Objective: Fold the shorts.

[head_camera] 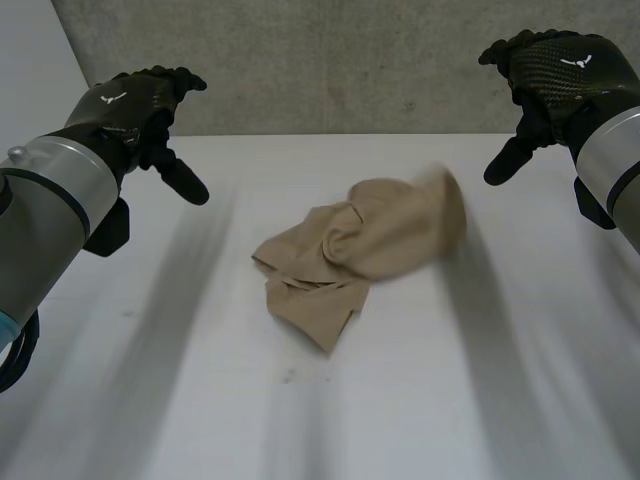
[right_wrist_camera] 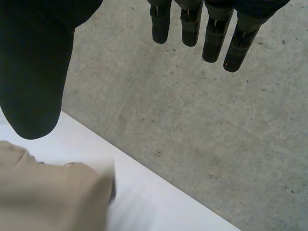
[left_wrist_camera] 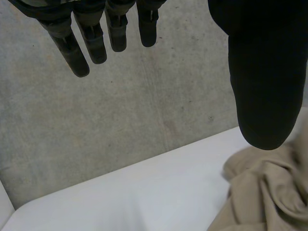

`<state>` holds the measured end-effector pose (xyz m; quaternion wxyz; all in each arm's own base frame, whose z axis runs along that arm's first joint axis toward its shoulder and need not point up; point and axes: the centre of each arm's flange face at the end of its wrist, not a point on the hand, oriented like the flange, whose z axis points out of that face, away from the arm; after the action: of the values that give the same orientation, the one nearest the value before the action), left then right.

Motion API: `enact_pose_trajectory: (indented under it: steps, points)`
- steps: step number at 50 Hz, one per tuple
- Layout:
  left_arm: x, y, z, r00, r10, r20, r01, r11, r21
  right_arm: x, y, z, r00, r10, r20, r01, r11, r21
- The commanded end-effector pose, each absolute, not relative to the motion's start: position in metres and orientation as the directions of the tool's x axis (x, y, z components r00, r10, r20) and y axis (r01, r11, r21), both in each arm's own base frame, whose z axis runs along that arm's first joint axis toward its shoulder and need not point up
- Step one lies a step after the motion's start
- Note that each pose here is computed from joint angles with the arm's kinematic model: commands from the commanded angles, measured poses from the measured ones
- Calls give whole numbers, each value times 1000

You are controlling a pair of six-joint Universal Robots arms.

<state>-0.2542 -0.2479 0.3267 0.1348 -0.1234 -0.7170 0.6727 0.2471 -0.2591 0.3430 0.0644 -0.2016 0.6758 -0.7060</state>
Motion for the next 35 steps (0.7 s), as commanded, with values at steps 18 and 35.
enact_pose_trajectory:
  steps: [18, 35]
  points:
    - [-270, -279, 267, -933, 360, 17, 45, 162, -986, 251, -259, 335, -884, -396, 247, -232, -85, -969]
    - [-337, -265, 200, -859, 512, 4, 96, 169, -981, 243, -246, 219, -750, -522, 406, -537, 123, -835]
